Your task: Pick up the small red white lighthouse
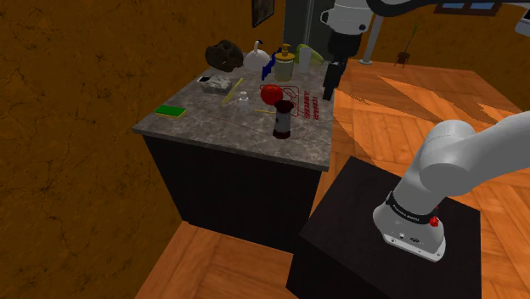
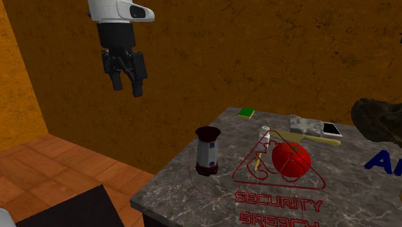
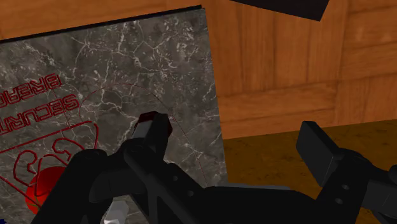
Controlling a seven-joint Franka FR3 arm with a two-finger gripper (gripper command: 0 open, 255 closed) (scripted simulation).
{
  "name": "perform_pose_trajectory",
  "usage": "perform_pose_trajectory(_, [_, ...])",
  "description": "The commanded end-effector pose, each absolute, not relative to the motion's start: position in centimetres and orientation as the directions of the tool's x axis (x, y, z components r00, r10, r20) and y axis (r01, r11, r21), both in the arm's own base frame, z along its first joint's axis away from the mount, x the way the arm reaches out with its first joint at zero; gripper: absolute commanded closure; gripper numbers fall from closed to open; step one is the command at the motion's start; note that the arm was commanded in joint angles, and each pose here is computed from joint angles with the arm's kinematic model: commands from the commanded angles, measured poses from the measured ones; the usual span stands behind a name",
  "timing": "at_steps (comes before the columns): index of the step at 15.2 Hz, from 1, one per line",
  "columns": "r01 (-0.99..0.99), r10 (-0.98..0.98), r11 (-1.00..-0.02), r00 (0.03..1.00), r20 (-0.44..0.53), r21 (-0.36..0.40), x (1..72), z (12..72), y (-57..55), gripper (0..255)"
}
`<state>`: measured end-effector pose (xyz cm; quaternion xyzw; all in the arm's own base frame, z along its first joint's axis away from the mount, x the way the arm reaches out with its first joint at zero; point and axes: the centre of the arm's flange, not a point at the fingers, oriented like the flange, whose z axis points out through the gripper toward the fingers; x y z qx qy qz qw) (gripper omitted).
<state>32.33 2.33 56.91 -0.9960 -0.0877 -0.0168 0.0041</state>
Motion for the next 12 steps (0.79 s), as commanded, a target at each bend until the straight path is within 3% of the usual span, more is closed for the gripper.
perform_pose_trajectory(1, [0.175, 0.175, -0.985, 0.984, 0.034, -0.005, 32.3, 56.9, 2.3, 0])
perform_pose_trajectory(12, [0.149, 0.149, -0.989, 0.989, 0.015, -0.014, 45.0, 50.5, -1.9, 0])
